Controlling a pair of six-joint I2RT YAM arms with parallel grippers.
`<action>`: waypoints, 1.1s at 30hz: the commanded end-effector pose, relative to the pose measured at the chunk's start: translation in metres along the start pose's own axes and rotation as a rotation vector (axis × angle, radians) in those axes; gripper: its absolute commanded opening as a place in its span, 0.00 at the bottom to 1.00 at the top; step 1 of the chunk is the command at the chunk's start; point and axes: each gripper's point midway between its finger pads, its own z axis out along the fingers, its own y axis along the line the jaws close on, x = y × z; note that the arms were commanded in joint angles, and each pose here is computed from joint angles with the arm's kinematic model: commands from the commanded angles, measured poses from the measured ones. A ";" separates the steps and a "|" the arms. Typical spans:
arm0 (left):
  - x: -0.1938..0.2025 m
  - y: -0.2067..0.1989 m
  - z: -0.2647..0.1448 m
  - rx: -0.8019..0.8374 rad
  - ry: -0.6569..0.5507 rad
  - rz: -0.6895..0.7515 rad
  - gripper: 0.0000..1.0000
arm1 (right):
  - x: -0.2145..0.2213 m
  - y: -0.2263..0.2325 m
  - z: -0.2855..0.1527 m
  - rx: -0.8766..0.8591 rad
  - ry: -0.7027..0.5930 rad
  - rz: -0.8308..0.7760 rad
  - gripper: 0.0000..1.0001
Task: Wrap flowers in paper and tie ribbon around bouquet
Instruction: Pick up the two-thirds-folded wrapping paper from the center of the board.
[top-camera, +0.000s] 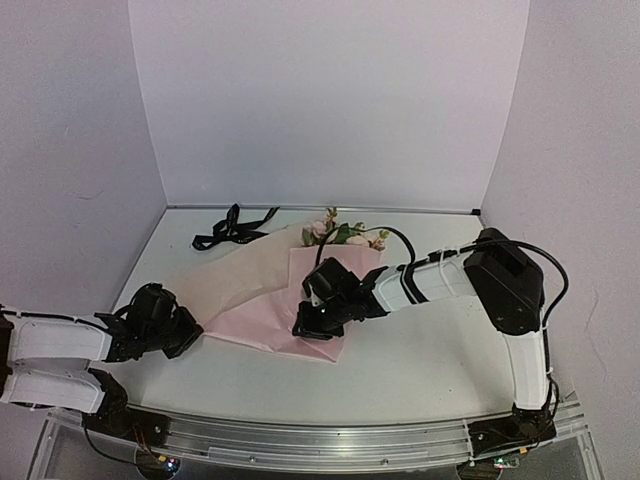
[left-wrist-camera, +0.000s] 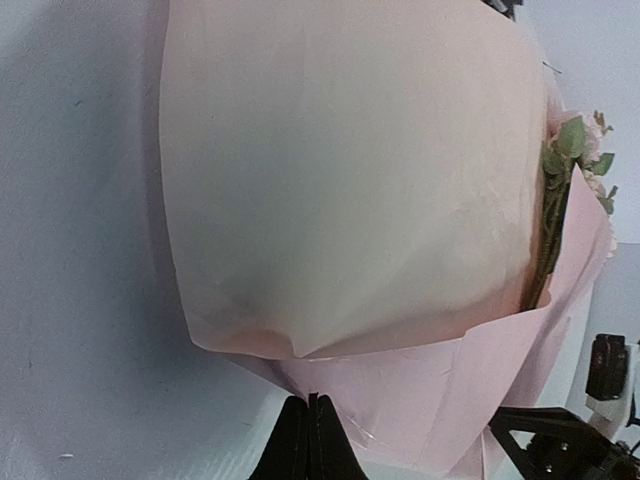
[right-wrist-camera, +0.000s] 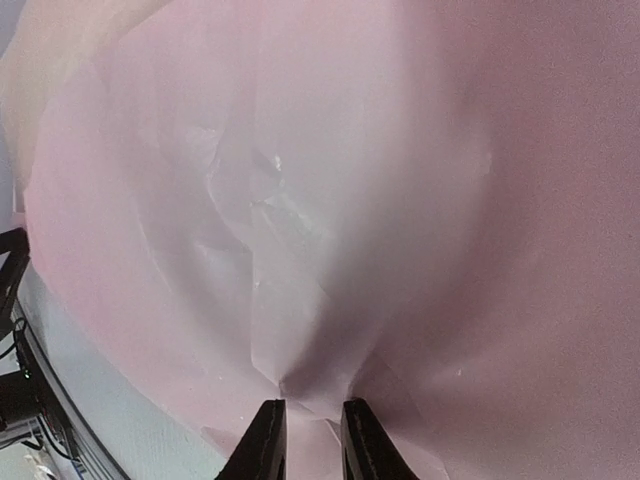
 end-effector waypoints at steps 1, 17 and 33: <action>-0.006 0.003 0.008 -0.035 -0.026 -0.026 0.00 | 0.021 -0.026 0.007 0.104 0.095 -0.053 0.25; -0.009 -0.020 0.003 0.015 -0.009 0.015 0.00 | 0.020 -0.031 0.011 0.310 0.117 -0.205 0.46; -0.014 -0.067 -0.016 0.154 0.014 0.172 0.00 | 0.025 -0.051 0.025 0.511 0.157 -0.203 0.69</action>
